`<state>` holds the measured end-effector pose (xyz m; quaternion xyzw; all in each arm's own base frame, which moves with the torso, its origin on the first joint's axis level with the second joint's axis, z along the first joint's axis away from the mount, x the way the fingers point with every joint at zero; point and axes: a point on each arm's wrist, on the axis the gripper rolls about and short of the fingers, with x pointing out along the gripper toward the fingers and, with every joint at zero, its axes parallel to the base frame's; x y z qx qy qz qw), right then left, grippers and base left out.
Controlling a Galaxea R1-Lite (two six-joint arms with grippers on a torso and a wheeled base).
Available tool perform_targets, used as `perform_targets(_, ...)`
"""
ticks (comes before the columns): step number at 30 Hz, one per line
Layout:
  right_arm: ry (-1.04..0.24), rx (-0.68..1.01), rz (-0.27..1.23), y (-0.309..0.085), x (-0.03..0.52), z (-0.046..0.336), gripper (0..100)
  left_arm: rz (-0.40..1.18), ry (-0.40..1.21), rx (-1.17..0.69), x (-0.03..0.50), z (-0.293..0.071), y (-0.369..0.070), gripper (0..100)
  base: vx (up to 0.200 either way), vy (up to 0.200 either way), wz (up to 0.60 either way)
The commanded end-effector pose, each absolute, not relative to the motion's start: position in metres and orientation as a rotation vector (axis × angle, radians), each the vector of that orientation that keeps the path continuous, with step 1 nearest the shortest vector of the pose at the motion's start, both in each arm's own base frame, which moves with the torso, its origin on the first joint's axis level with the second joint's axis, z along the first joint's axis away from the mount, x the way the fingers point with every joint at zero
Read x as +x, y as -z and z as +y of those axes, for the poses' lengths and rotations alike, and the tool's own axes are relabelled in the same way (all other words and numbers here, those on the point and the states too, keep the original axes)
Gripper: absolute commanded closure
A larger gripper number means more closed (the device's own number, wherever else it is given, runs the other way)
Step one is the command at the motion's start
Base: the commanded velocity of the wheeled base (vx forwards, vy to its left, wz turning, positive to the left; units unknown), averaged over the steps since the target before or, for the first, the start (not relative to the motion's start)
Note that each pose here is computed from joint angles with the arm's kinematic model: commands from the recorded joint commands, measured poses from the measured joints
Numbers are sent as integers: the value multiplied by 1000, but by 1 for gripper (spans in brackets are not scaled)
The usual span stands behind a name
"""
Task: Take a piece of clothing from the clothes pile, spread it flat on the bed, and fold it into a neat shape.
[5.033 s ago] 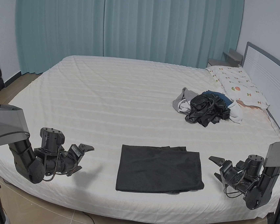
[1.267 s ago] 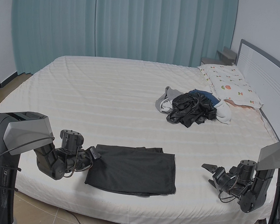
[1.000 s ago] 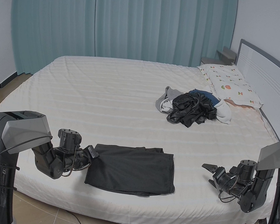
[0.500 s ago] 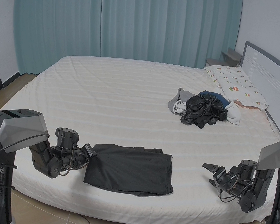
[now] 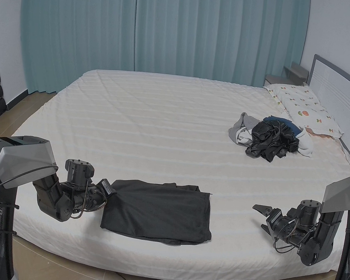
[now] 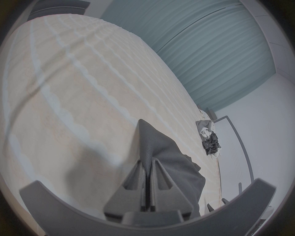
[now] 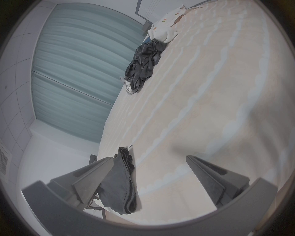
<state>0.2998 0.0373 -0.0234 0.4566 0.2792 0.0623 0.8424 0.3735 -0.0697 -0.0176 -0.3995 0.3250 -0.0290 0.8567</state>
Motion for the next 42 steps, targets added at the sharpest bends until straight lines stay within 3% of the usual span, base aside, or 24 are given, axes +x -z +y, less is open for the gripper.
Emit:
perform_targets(1, -139, 964, 584, 23, 300, 38, 0, 678, 55, -842, 373, -67, 16, 100, 0, 200, 0)
perform_targets(21, -138, 962, 583, 23, 300, 38, 0, 676, 37, -865, 372, -62, 15, 100, 0, 200, 0)
perform_targets(36, -139, 964, 584, 23, 300, 38, 0, 692, 27, -866, 368, -62, 18, 100, 0, 0, 0)
perform_targets(37, -139, 964, 584, 23, 300, 38, 0, 693, 26, -867, 367, -62, 19, 0, 0, 0, 0)
perform_targets(42, -139, 964, 584, 23, 300, 38, 0, 698, -5, -852, 361, -62, 20, 0, 0, 0, 0)
